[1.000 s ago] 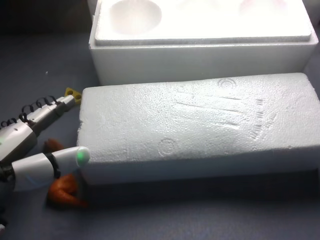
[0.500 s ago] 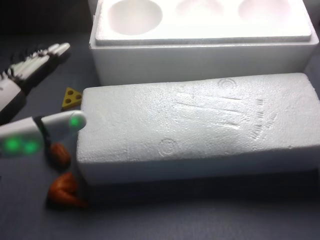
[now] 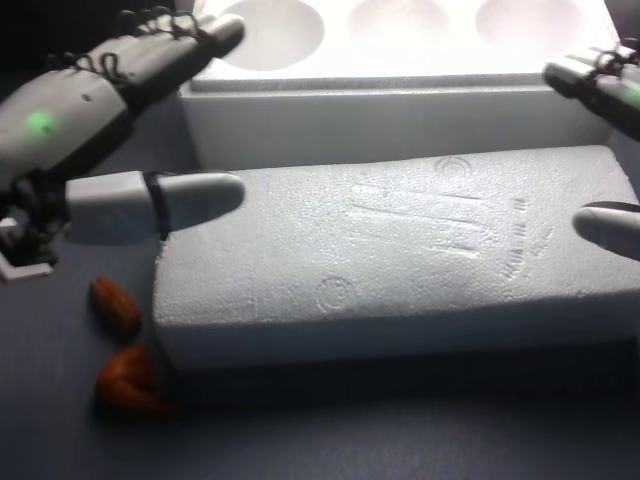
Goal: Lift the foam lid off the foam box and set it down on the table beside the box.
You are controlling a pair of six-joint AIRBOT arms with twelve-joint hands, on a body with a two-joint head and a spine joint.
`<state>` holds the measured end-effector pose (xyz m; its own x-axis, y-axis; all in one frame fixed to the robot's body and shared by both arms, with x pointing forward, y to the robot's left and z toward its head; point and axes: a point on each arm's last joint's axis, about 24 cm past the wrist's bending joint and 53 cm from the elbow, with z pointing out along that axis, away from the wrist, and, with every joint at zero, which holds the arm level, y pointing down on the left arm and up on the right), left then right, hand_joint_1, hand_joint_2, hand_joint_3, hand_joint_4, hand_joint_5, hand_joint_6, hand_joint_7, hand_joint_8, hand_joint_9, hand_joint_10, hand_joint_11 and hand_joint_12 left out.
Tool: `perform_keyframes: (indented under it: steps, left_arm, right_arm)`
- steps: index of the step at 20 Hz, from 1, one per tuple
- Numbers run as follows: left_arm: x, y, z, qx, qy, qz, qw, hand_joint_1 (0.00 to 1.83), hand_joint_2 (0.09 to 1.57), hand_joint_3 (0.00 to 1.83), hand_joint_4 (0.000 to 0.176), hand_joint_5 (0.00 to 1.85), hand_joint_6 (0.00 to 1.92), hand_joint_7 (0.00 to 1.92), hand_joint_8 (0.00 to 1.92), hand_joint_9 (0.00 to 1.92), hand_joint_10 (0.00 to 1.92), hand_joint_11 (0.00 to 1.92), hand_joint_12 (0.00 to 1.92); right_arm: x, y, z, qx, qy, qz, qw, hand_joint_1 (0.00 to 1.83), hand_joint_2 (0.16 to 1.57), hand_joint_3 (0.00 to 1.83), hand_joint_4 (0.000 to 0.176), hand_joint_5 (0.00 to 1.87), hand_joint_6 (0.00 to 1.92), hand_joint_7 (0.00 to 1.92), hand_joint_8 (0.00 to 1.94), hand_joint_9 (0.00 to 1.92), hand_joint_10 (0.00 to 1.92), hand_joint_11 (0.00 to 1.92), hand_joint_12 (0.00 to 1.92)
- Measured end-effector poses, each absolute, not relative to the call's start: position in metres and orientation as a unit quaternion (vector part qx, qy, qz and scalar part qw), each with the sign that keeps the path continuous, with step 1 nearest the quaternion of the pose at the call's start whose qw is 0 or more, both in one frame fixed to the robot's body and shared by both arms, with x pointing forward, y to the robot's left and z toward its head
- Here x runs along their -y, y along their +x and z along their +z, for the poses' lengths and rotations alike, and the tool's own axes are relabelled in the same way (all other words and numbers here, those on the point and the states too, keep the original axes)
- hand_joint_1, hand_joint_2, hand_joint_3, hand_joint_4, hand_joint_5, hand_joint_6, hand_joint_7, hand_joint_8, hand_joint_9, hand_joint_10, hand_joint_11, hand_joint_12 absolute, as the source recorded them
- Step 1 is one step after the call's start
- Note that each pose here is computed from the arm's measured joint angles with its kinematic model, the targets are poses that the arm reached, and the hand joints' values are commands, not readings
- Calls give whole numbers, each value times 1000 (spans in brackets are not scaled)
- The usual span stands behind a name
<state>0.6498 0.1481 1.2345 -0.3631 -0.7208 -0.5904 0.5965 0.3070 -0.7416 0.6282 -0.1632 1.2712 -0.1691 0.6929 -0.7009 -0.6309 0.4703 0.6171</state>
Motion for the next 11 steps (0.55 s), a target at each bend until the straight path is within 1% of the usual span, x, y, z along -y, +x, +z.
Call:
perform_keyframes:
  steps: [1, 3, 4, 5, 6, 7, 8, 9, 10, 11]
  left_arm:
    - [-141, 652, 1235, -582, -49, -590, 558, 223, 1101, 4, 49, 0, 0, 0, 0, 0, 0, 0, 0]
    - [-136, 658, 1241, -580, -44, -590, 560, 231, 1099, 2, 49, 0, 0, 0, 0, 0, 0, 0, 0]
    - [-136, 659, 1243, -578, -43, -591, 561, 231, 1092, 0, 64, 0, 0, 0, 0, 0, 0, 0, 0]
    - [-134, 660, 1246, -576, -40, -592, 562, 238, 1083, 0, 73, 0, 0, 0, 0, 0, 0, 0, 0]
    - [-132, 661, 1249, -570, -41, -596, 564, 237, 1073, 0, 75, 0, 0, 0, 0, 0, 0, 0, 0]
    - [-130, 660, 1250, -569, -40, -598, 563, 253, 1073, 0, 77, 0, 0, 0, 0, 0, 0, 0, 0]
    - [-127, 659, 1249, -570, -34, -599, 562, 252, 1072, 0, 85, 0, 0, 0, 0, 0, 0, 0, 0]
    - [-127, 658, 1249, -571, -32, -599, 561, 271, 1084, 0, 89, 0, 0, 0, 0, 0, 0, 0, 0]
    - [-127, 659, 1249, -570, -34, -599, 561, 264, 1091, 2, 86, 0, 0, 0, 0, 0, 0, 0, 0]
    - [-128, 659, 1250, -569, -36, -601, 560, 264, 1091, 2, 86, 0, 0, 0, 0, 0, 0, 0, 0]
  right_arm:
    - [160, 631, 1273, -566, 26, 515, 644, 262, 1240, 0, 0, 0, 0, 0, 0, 0, 0, 0, 1225]
    - [158, 635, 1273, -566, 24, 513, 645, 268, 1253, 3, 0, 0, 0, 0, 0, 0, 0, 0, 1251]
    - [157, 637, 1274, -566, 24, 513, 645, 257, 1259, 3, 0, 0, 0, 0, 0, 0, 0, 0, 1349]
    - [157, 637, 1275, -565, 23, 513, 646, 279, 1278, 5, 0, 0, 0, 0, 0, 0, 0, 0, 1527]
    - [156, 638, 1274, -565, 23, 513, 646, 289, 1289, 9, 0, 0, 0, 0, 0, 0, 0, 0, 1564]
    - [154, 638, 1275, -564, 21, 514, 646, 286, 1308, 7, 0, 0, 0, 0, 0, 0, 0, 0, 1677]
    - [152, 637, 1276, -562, 20, 517, 646, 298, 1314, 3, 0, 0, 0, 0, 0, 0, 0, 0, 1755]
    - [152, 637, 1275, -563, 18, 516, 645, 289, 1311, 0, 0, 0, 0, 0, 0, 0, 0, 0, 1639]
    - [152, 637, 1276, -562, 19, 516, 646, 287, 1303, 0, 0, 0, 0, 0, 0, 0, 0, 0, 1410]
    - [152, 637, 1277, -560, 19, 517, 647, 287, 1303, 0, 0, 0, 0, 0, 0, 0, 0, 0, 1410]
